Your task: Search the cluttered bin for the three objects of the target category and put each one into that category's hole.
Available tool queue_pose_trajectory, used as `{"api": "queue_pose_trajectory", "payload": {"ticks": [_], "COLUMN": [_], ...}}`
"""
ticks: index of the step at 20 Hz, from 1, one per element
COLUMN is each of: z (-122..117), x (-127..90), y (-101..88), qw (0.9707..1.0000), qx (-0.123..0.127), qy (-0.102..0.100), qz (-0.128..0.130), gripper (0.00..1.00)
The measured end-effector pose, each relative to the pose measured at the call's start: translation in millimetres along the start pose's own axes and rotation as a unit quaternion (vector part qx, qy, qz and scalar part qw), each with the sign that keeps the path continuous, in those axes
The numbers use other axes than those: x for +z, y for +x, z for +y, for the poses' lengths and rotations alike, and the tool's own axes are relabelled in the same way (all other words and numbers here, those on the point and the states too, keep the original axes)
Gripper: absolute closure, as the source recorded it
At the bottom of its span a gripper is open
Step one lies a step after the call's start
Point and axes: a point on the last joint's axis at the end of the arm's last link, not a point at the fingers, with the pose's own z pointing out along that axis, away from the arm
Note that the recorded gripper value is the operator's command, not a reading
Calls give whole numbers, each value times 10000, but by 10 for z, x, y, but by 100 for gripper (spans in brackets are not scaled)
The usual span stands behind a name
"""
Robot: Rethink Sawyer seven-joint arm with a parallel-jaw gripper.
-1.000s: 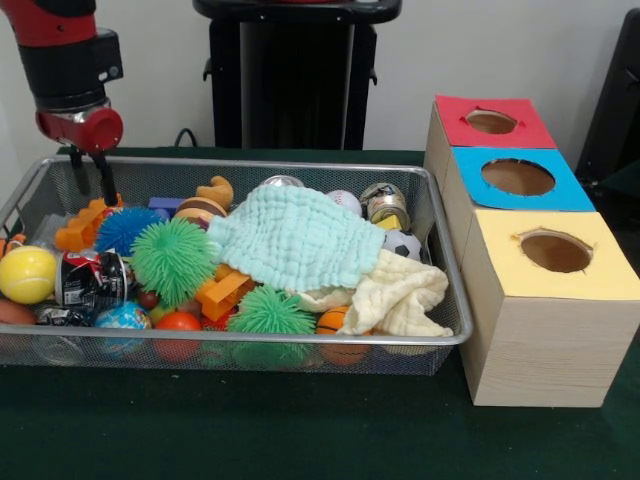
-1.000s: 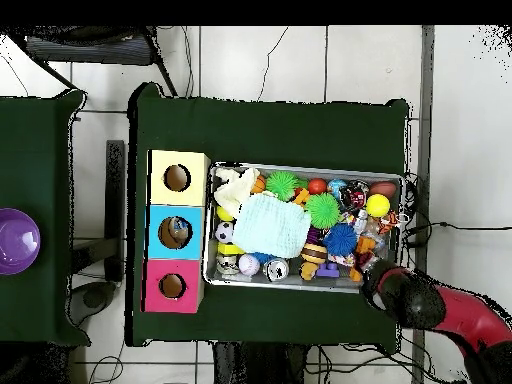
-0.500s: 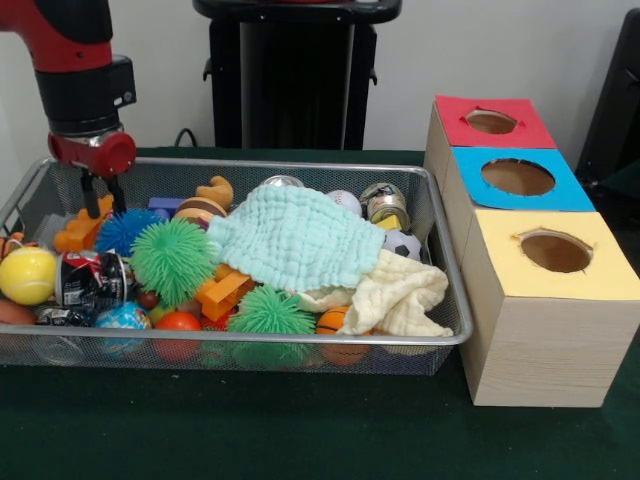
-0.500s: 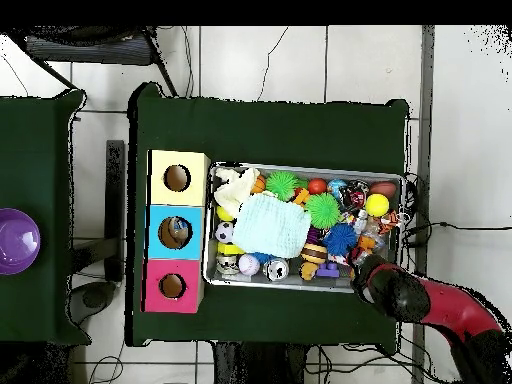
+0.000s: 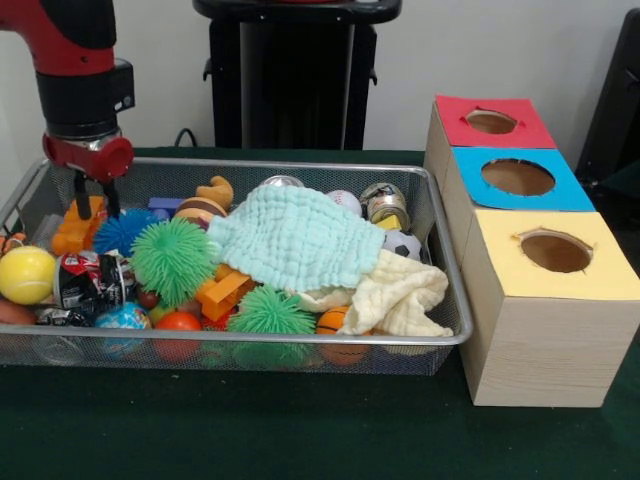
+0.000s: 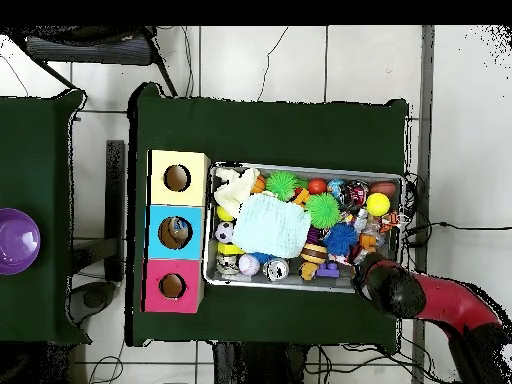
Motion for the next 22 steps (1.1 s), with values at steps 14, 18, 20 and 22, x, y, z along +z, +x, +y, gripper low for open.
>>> {"api": "queue_pose_trajectory", "payload": {"ticks": [14,18,20,22], "z": [150,160,149,104], "x": [81,76,60,27], "y": [14,19,10,2], "qw": [9966,9959,9959,9962], "qx": [-534,-585,-578,-517], "qy": [621,684,694,704], "qz": [-45,-52,-63,-58], "gripper": [0,0,0,0]}}
